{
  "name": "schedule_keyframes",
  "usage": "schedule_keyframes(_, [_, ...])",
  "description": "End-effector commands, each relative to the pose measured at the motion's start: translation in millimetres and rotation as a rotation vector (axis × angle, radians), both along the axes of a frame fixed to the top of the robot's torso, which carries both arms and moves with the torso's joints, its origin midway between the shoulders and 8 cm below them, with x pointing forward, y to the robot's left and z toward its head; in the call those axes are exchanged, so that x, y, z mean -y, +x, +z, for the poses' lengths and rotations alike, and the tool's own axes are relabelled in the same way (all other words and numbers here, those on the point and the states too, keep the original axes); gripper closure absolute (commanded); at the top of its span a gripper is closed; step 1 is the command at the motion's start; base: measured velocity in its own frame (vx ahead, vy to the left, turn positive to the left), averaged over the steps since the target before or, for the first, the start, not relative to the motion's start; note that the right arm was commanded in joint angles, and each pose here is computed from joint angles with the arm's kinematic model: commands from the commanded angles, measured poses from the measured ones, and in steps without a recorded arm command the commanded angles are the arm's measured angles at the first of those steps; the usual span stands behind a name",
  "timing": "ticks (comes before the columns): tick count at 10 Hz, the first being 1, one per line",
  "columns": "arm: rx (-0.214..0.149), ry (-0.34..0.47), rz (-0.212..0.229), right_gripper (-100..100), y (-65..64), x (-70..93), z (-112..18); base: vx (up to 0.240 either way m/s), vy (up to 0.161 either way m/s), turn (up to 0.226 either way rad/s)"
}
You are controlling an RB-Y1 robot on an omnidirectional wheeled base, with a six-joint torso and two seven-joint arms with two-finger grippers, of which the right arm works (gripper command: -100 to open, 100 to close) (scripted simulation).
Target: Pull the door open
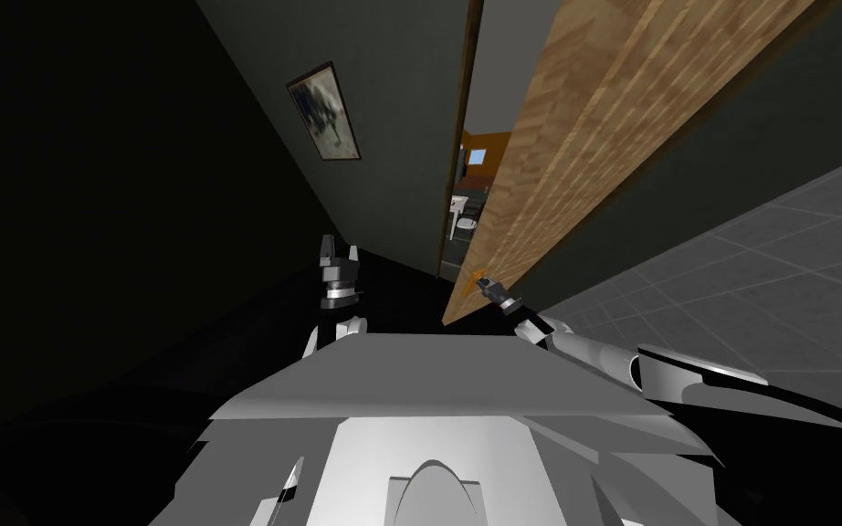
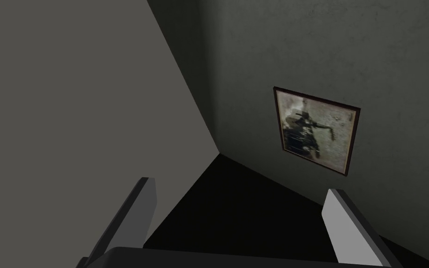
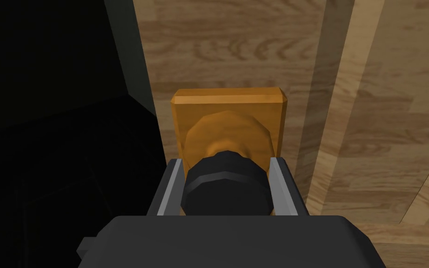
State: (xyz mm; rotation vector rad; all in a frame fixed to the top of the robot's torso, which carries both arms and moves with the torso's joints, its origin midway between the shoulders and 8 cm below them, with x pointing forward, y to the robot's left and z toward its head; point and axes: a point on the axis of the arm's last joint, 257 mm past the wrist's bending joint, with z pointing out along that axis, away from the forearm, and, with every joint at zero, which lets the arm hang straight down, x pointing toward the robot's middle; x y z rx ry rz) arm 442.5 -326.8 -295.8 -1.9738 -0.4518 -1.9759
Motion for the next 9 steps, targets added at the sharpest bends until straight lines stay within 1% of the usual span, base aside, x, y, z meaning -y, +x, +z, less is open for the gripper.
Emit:
schedule_keyframes(1, [-0.002, 0.002, 0.011, 100, -5.3, 0.8, -1.2, -0.139, -0.14, 0.134])
schedule_keyframes(3, [-0.001, 0.002, 0.021, 100, -9.4, 3.2, -1.0, -0.169, -0.129, 0.113])
schedule_keyframes(7, [-0.001, 0.003, 0.045, 100, -18.6, 8.2, -0.6, -0.181, -0.151, 0.163])
schedule_keyframes(8, [-0.002, 0.003, 0.049, 100, -20.4, 9.2, -0.5, -0.163, -0.143, 0.113])
schedule_keyframes(9, [-0.001, 0.002, 0.046, 100, -18.4, 7.9, -0.5, -0.064, -0.059, 0.026])
